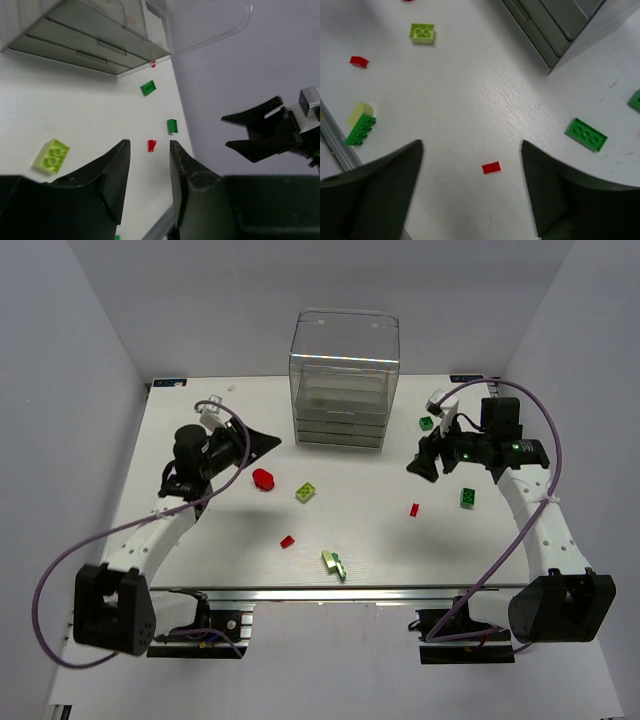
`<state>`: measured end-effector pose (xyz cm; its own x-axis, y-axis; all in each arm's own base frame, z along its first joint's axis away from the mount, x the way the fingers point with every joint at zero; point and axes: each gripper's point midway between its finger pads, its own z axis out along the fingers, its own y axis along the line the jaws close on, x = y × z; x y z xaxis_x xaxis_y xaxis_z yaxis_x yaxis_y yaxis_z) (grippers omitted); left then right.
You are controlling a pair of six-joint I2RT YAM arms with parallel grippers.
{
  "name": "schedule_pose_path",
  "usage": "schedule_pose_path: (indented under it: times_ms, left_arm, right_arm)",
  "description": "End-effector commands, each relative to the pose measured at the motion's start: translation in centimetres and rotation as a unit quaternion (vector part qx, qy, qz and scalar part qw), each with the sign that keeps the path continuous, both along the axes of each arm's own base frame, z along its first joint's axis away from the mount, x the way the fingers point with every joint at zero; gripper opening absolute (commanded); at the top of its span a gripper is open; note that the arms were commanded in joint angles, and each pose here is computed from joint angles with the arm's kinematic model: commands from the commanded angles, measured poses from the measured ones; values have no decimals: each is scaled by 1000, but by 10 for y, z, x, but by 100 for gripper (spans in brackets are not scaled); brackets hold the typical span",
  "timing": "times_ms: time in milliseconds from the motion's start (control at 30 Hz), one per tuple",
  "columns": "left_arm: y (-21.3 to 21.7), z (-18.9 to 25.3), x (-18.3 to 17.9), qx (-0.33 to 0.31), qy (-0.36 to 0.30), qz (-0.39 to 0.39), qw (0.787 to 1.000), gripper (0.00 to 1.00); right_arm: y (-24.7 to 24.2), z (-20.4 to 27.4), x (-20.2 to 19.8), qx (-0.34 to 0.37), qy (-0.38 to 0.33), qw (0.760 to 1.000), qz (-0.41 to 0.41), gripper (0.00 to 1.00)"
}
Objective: Sort the legos into containers by color
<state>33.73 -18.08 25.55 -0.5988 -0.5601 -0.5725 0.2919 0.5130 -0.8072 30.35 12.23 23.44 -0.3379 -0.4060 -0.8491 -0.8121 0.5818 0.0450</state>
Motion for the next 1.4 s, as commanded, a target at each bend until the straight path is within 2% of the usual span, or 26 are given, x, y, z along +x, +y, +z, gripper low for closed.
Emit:
schedule_pose_path:
  times_ms: [0,33,67,100,133,167,200,233,267,367,500,600,700,1100,1367]
  left_arm:
    - [-27,26,19,-57,-19,-27,998,50]
    - [-38,23,22,-61,-11,-32,998,61]
    - [-44,22,27,-62,-6,-31,998,66]
    - [-50,17,42,-60,2,-22,998,69]
    - [-57,14,46,-61,7,-23,998,70]
    - [-63,15,52,-67,8,-22,997,71]
    - [-75,14,54,-67,13,-27,997,71]
    - [-81,7,67,-67,23,-11,997,71]
    - [-86,6,71,-76,28,-5,997,71]
    - [-99,-8,83,-99,33,34,994,69]
    - [-105,-23,99,-123,24,88,988,58]
    - [-119,-29,115,-131,24,101,986,55]
    - [-137,-28,127,-141,19,96,985,52]
    - [-148,-55,160,-154,49,135,978,48]
    - [-155,-58,172,-176,48,135,974,41]
  right_arm:
    - [26,24,-2,96,15,995,9,61]
    - [26,24,4,110,28,993,-16,43]
    - [26,24,9,122,39,991,-38,27]
    - [24,21,15,130,50,988,-60,16]
    - [21,20,23,140,63,983,-97,17]
    - [19,18,26,145,72,980,-113,26]
    - [18,14,28,146,79,978,-124,54]
    - [17,8,31,150,97,974,-142,61]
    - [17,7,31,159,114,968,-157,62]
    - [19,5,34,183,134,958,-176,60]
    - [24,8,34,205,142,953,-170,52]
    - [23,7,34,206,136,954,-172,44]
    - [22,5,33,204,129,955,-172,41]
    - [17,8,37,199,99,959,-178,37]
    - [15,5,35,191,94,962,-174,36]
